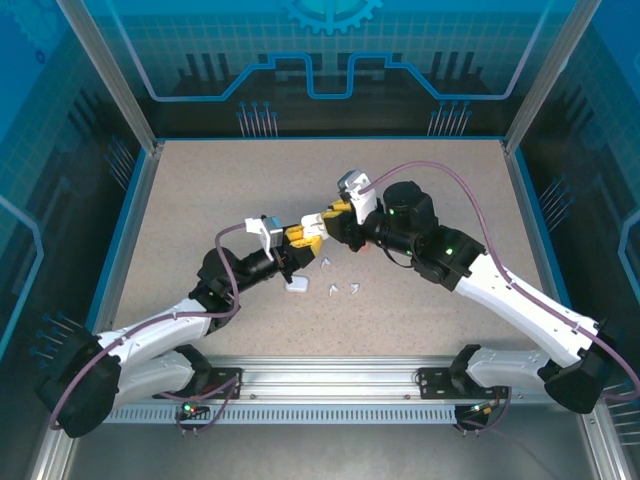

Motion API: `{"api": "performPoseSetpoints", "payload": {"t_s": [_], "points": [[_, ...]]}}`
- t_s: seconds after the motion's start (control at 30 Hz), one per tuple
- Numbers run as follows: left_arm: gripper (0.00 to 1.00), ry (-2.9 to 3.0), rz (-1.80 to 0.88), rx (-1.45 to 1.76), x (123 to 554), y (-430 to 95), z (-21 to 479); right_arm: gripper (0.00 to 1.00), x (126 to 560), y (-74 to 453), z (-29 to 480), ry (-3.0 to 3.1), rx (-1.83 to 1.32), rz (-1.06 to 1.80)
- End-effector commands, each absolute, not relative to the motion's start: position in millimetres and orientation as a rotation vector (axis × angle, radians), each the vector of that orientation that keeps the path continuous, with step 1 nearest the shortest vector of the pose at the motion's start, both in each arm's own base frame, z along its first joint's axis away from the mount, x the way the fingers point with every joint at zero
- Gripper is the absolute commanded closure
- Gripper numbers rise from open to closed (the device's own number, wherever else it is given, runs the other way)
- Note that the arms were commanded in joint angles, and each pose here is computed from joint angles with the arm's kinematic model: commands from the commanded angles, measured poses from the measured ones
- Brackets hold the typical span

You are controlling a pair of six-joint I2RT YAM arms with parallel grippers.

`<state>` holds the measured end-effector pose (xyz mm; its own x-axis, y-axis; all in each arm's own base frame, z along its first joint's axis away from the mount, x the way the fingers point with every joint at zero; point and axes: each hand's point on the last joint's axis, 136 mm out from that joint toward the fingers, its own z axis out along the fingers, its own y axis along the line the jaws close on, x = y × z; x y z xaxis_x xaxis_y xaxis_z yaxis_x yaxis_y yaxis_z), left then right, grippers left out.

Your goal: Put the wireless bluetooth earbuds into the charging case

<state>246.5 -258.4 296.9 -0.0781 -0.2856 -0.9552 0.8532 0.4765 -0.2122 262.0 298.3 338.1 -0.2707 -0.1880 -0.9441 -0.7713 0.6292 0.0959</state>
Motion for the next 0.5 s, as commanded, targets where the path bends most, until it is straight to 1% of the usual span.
{"api": "performPoseSetpoints", "payload": {"t_s": [0.0, 0.47], "points": [[0.95, 1.237, -1.062, 0.556, 240.4, -260.5, 326.1, 0.75, 260.1, 302.8, 339.7, 1.763, -0.777, 0.691], [0.95, 1.24, -1.072, 0.536, 241.7, -259.8, 328.6, 0.75, 263.7, 306.2, 327.9, 1.779, -0.785, 0.636]]}}
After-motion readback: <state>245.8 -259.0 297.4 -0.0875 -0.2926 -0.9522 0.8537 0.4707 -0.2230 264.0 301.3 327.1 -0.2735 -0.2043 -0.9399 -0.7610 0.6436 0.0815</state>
